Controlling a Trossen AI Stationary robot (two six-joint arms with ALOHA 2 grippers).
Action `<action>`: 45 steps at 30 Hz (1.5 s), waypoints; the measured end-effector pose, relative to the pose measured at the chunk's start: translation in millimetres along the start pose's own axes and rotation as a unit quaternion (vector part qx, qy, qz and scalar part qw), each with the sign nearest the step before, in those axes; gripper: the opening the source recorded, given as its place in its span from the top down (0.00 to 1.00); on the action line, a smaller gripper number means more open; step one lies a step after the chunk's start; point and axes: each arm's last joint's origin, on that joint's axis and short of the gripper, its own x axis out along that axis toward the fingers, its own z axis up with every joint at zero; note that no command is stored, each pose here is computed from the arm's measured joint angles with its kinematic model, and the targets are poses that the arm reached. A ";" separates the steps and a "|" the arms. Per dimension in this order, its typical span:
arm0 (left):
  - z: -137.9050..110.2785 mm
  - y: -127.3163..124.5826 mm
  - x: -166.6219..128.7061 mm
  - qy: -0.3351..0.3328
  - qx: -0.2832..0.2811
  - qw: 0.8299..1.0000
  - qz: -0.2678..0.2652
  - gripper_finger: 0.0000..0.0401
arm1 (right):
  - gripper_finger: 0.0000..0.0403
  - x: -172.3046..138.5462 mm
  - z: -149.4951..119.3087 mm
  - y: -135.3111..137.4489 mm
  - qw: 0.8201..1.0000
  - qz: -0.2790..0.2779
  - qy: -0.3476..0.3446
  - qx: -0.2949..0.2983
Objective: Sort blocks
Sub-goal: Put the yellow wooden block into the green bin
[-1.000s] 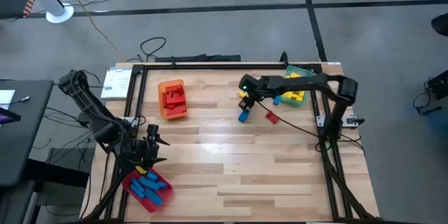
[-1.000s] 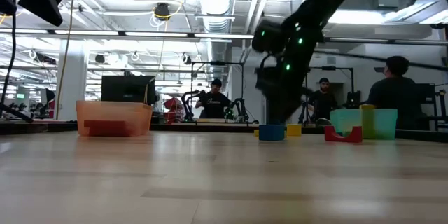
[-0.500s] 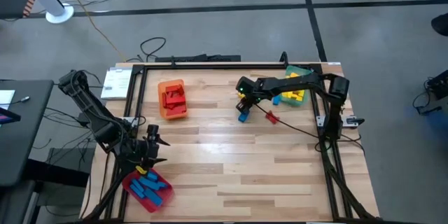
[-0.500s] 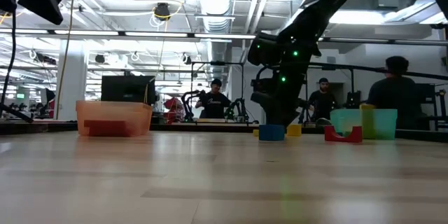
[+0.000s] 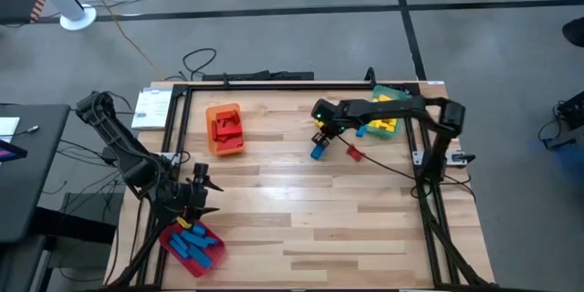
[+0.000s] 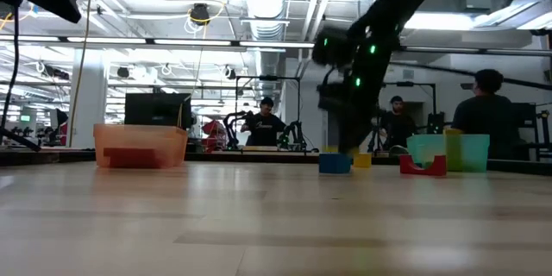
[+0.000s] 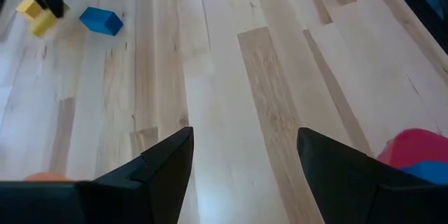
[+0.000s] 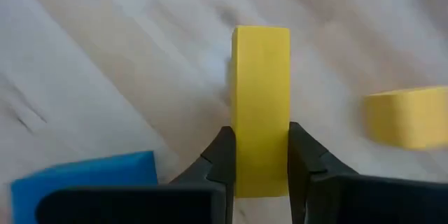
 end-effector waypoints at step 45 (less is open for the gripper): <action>22.2 61.1 183.5 0.001 -0.011 0.984 0.179 0.37 | 0.50 -73.4 -37.4 -123.3 0.927 -0.268 0.178 0.194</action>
